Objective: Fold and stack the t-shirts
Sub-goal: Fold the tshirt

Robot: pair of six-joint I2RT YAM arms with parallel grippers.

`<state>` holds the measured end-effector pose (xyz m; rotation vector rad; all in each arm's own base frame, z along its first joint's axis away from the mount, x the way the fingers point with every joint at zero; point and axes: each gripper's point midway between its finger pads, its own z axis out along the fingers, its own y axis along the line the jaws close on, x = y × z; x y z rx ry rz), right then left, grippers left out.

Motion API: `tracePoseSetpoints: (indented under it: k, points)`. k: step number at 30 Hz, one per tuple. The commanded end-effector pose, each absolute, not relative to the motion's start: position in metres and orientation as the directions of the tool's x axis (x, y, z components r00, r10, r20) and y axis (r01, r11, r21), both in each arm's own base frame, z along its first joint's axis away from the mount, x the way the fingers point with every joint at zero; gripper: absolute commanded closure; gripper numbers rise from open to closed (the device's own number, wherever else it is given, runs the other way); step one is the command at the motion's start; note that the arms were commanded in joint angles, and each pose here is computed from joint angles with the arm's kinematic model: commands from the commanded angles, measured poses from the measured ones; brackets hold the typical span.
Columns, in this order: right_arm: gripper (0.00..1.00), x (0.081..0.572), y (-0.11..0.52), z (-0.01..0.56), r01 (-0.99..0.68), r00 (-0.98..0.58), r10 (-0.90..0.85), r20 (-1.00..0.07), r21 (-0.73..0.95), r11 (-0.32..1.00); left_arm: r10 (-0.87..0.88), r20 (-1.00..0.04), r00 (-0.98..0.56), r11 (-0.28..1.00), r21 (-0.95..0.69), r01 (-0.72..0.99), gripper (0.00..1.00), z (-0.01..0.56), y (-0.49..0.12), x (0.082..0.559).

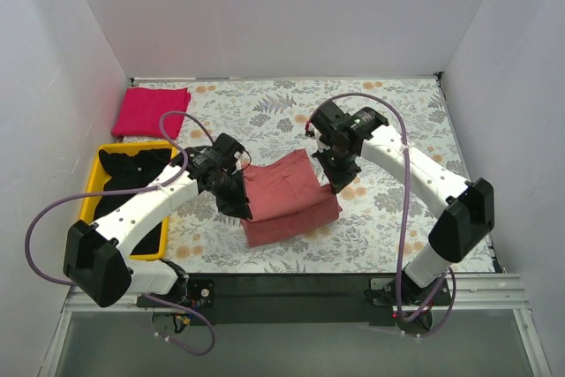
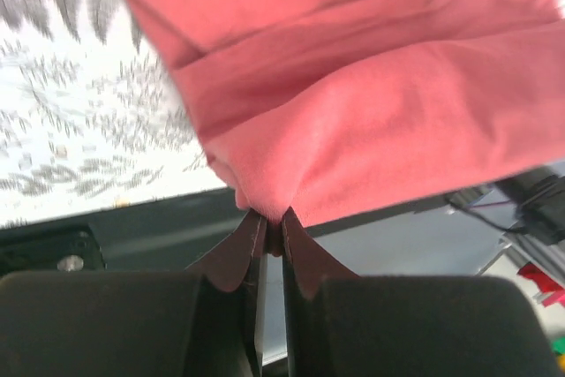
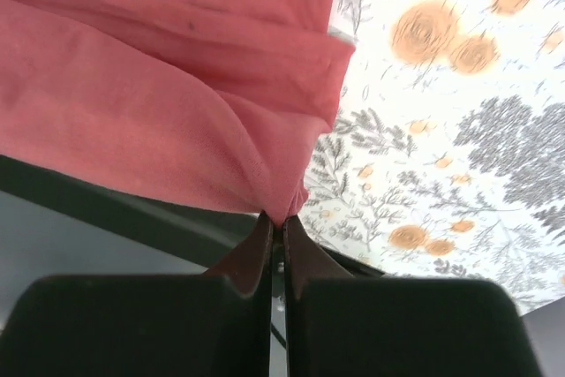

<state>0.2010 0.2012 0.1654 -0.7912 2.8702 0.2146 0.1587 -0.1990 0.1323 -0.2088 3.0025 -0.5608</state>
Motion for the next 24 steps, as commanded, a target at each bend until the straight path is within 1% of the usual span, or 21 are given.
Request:
tracePoseSetpoints:
  k: [1, 2, 5, 6, 8, 9, 12, 13, 14, 17, 24]
  points:
    - [0.99, 0.227, 0.207, 0.177, -0.578, -0.801, -0.555, -0.223, 0.045, 0.815, -0.164, -0.18, -0.97, 0.905, -0.419, -0.075, 1.0, 0.155, -0.201, 0.194]
    - [0.99, 0.238, 0.215, 0.188, -0.582, -0.791, -0.553, -0.264, 0.043, 0.812, -0.169, -0.194, -0.967, 0.902, -0.427, -0.072, 1.0, 0.158, -0.201, 0.198]
    - [0.99, 0.256, 0.226, 0.187, -0.598, -0.776, -0.568, -0.273, 0.031, 0.801, -0.215, -0.222, -0.951, 0.898, -0.428, -0.103, 1.0, 0.158, -0.193, 0.215]
    - [0.99, 0.265, 0.233, 0.194, -0.605, -0.763, -0.569, -0.305, 0.03, 0.795, -0.225, -0.228, -0.947, 0.897, -0.428, -0.11, 1.0, 0.156, -0.19, 0.218]
    - [0.99, 0.275, 0.24, 0.188, -0.614, -0.758, -0.581, -0.297, 0.024, 0.789, -0.262, -0.252, -0.932, 0.884, -0.451, -0.127, 1.0, 0.158, -0.185, 0.231]
    - [0.99, 0.283, 0.244, 0.194, -0.616, -0.748, -0.579, -0.325, 0.016, 0.788, -0.27, -0.259, -0.928, 0.88, -0.456, -0.129, 1.0, 0.158, -0.183, 0.234]
    - [0.99, 0.3, 0.25, 0.188, -0.625, -0.736, -0.592, -0.328, -0.004, 0.781, -0.304, -0.276, -0.912, 0.871, -0.469, -0.148, 1.0, 0.155, -0.176, 0.248]
    - [0.99, 0.308, 0.252, 0.192, -0.623, -0.731, -0.586, -0.349, -0.008, 0.782, -0.306, -0.282, -0.909, 0.87, -0.471, -0.146, 1.0, 0.151, -0.175, 0.253]
    - [0.99, 0.313, 0.253, 0.185, -0.622, -0.734, -0.59, -0.336, -0.017, 0.783, -0.318, -0.284, -0.905, 0.868, -0.47, -0.158, 1.0, 0.149, -0.172, 0.258]
    - [0.99, 0.328, 0.258, 0.176, -0.616, -0.73, -0.586, -0.352, -0.031, 0.787, -0.332, -0.296, -0.896, 0.872, -0.458, -0.172, 1.0, 0.138, -0.167, 0.269]
    - [0.99, 0.351, 0.272, 0.135, -0.611, -0.732, -0.567, -0.377, -0.005, 0.791, -0.365, -0.3, -0.881, 0.883, -0.412, -0.225, 1.0, 0.102, -0.153, 0.29]
